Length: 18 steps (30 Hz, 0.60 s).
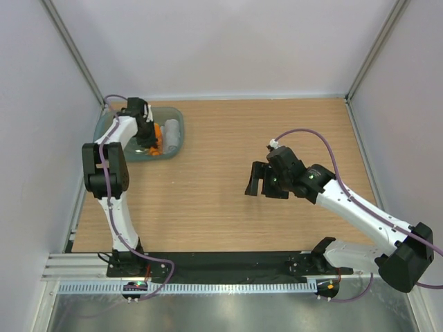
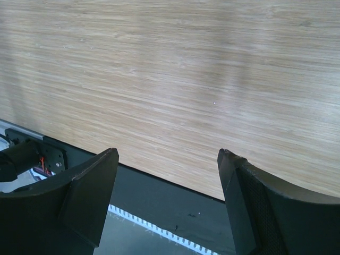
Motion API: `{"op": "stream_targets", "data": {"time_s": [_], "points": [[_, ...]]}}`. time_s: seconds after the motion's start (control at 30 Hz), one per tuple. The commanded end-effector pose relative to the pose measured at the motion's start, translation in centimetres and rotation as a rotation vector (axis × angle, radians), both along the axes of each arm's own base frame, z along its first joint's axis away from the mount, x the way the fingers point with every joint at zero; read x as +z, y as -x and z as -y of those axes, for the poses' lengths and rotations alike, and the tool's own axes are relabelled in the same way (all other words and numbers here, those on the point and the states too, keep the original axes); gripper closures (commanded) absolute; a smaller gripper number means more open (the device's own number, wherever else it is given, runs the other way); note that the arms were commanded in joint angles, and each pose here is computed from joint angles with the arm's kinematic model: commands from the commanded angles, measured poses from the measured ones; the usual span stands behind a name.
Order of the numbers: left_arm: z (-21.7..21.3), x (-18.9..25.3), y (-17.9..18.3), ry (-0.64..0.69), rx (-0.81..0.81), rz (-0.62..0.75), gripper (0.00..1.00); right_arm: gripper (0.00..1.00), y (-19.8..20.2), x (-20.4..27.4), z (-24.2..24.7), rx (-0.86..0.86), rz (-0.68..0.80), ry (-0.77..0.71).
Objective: Roll the towels
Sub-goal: Place the rolled towel into the container
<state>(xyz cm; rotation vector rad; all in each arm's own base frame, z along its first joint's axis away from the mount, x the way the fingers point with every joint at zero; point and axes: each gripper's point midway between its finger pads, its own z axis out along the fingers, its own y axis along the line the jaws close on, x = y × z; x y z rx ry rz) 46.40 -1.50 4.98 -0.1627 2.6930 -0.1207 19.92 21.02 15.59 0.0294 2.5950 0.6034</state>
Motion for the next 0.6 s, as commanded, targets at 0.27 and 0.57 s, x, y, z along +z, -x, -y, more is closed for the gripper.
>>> {"op": "stream_targets", "data": {"time_s": [0.27,0.57], "points": [[3.1,-1.1,-0.5,0.586,-0.035,-0.063,0.92,0.18,-0.2,0.9,-0.5,0.026,0.027,-0.039],[1.6,-1.6,-0.4,0.575,-0.026,-0.083,0.67,0.18,-0.3,1.3,-0.8,0.032,0.026,-0.05]]}}
